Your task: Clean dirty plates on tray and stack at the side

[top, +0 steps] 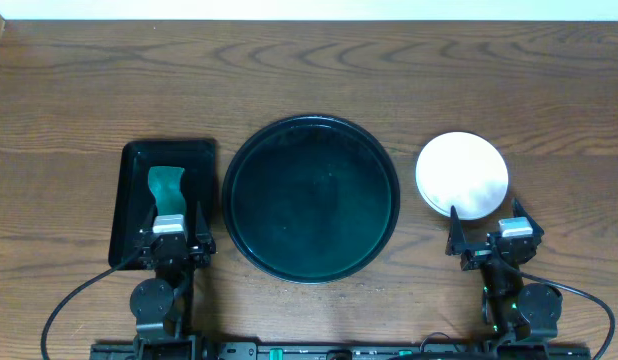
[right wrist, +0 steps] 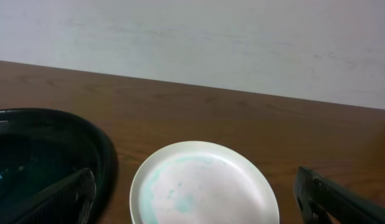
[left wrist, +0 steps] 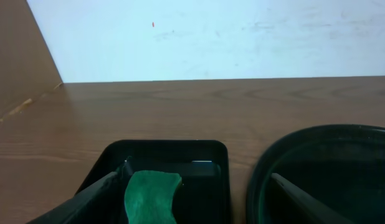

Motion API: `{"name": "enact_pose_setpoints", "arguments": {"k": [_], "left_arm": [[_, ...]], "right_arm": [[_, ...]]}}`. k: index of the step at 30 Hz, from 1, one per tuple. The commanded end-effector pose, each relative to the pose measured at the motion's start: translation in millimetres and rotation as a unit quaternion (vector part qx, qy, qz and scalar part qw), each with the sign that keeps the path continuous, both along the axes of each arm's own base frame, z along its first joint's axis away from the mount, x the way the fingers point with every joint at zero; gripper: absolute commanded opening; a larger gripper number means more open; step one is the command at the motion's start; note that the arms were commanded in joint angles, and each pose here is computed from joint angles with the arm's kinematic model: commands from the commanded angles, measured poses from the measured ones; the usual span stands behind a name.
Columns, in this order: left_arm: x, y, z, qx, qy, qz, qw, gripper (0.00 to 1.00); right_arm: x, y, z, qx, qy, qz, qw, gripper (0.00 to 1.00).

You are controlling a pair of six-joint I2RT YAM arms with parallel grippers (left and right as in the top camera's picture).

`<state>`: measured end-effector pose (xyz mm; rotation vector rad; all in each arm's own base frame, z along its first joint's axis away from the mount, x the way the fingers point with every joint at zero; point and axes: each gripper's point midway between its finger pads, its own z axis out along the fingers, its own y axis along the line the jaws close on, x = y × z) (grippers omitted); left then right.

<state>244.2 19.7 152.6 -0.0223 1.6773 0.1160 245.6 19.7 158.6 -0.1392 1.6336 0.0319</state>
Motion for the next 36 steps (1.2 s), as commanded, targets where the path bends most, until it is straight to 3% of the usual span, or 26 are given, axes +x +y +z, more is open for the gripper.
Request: {"name": "enact_pose_setpoints", "arguments": {"k": [1, 36], "left_arm": [[-1.3, 2.1, -16.9, 0.006, 0.028, 0.006, 1.000, 0.73], [-1.0, 2.1, -20.8, 0.006, 0.036, 0.006, 0.999, 0.74]], "right_arm": [[-0.3, 0.7, -0.6, 0.001, 0.000, 0.001, 1.000, 0.99], [-0.3, 0.7, -0.6, 0.001, 0.000, 0.001, 1.000, 0.99]]}}
